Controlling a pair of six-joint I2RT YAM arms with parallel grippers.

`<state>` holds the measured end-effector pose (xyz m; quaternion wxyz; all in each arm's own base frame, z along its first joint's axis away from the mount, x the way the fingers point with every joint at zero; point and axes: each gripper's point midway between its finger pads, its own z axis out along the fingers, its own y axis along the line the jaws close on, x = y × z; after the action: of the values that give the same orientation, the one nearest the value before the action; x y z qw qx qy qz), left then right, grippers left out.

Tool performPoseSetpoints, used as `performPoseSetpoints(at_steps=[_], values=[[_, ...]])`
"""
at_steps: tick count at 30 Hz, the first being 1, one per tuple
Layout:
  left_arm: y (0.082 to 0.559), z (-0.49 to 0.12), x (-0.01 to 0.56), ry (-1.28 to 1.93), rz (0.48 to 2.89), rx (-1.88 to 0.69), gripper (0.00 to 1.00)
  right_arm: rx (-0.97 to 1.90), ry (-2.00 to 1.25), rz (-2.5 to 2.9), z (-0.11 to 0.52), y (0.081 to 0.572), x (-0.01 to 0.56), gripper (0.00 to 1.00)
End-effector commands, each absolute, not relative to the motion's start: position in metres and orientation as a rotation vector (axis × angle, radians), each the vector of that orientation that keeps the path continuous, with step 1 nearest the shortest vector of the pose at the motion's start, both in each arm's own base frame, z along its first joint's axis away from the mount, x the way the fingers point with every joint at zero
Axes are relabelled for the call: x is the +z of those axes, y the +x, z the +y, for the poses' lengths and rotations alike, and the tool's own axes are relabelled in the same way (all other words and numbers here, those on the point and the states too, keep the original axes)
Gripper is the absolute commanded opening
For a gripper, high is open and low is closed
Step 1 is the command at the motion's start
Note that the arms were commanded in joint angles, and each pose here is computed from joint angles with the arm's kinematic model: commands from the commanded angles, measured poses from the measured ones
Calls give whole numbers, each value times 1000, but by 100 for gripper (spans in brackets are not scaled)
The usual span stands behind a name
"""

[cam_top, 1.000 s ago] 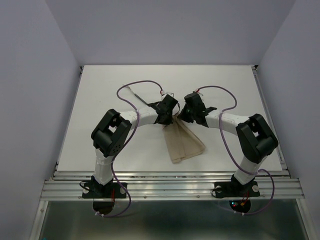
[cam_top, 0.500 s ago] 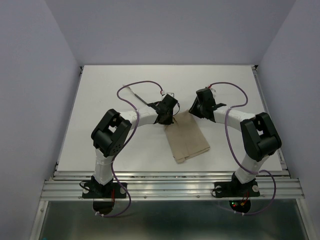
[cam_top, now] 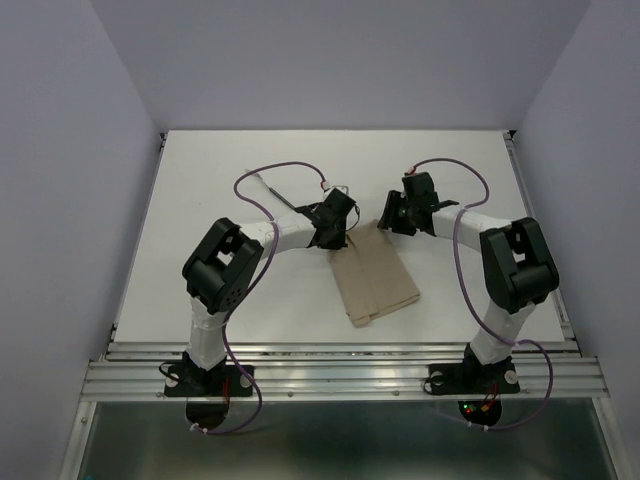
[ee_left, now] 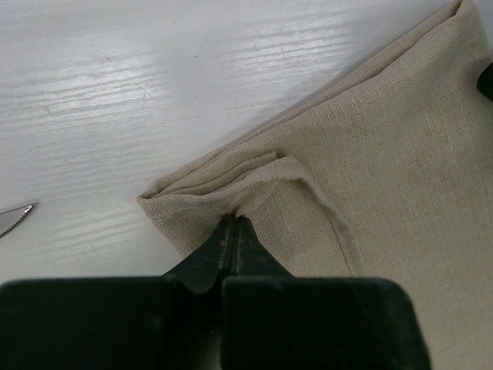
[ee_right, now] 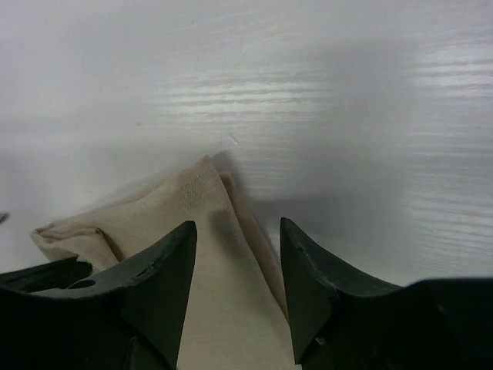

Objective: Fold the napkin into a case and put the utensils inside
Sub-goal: Stuff the 2/3 rectangle-folded napkin at the center of the board.

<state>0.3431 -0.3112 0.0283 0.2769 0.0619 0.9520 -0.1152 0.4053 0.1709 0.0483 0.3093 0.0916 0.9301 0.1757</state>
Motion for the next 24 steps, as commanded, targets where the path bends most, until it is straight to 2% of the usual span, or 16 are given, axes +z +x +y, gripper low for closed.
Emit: performPoseSetpoints(at_steps=[1,7,10,17,21,24], values=[[344,-317,29,176,2563,-322,0,578,70,2512,190,398,45,52],[343,-316,29,175,2566,-315,0,643,49,2537,200,396,36,44],[343,-316,29,173,2566,-316,0,647,73,2531,201,399,33,37],[343,-315,29,168,2566,-311,0,655,143,2479,200,404,40,11],[343,-317,29,150,2570,-322,0,587,207,2437,192,407,50,2],[344,-318,30,126,2575,-330,0,547,251,2409,192,404,58,1]])
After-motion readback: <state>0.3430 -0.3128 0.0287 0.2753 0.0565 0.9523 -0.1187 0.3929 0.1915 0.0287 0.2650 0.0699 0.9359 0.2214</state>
